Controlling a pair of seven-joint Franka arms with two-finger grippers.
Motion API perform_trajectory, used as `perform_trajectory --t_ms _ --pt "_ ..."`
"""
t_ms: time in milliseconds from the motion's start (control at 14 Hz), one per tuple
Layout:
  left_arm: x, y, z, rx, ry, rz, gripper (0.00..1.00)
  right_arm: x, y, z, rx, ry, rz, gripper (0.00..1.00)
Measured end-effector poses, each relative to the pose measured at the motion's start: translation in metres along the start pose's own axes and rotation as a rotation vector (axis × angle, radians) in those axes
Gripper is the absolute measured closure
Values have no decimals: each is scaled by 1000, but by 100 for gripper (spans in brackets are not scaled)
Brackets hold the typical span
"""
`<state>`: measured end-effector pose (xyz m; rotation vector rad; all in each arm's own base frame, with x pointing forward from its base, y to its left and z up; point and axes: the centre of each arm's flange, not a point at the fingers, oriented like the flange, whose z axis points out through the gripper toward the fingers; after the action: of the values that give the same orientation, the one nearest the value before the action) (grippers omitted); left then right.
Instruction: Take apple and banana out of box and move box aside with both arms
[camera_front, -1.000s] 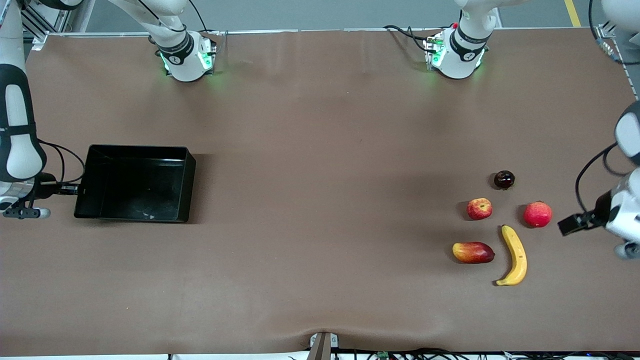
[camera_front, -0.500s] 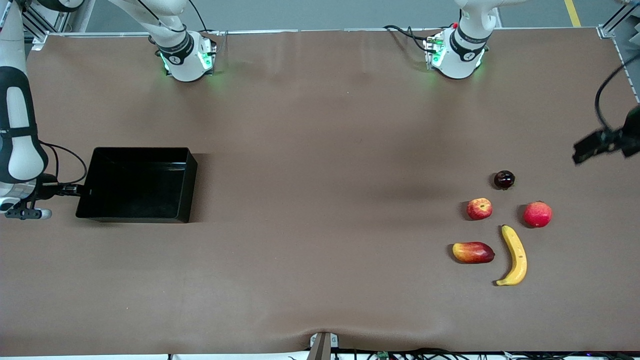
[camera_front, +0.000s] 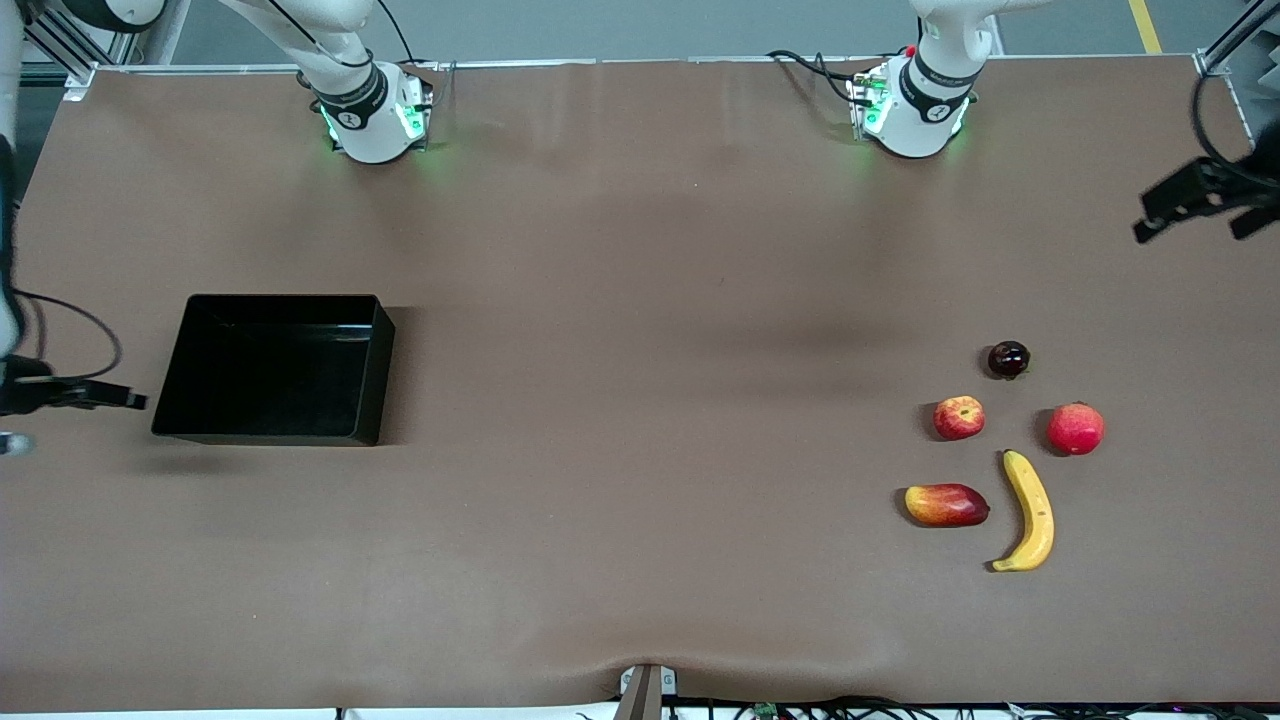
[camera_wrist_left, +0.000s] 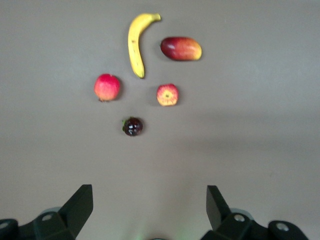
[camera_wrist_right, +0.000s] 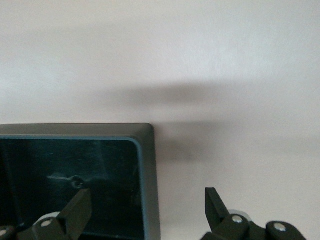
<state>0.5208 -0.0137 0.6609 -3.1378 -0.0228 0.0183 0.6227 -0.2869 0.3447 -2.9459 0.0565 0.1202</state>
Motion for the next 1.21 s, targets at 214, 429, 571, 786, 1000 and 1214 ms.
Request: perform_trajectory --t_ms 214,429,571,786,1000,1214 --pt "-22 3 -1 -3 -4 2 0 6 -21 -64 18 -2 -42 0" --pt "-31 6 1 -2 -7 -7 0 6 -68 -124 22 35 -110 0" --pt "-31 9 4 -1 -9 -10 0 2 -124 -158 0 47 -76 0" --pt "-31 21 5 3 -7 -9 0 -10 -212 -185 -91 15 66 0" --pt "-32 27 4 4 -2 -11 0 -33 -279 -223 -154 62 74 0" --pt "-32 26 2 4 1 -13 0 -55 -286 -240 -161 64 32 0"
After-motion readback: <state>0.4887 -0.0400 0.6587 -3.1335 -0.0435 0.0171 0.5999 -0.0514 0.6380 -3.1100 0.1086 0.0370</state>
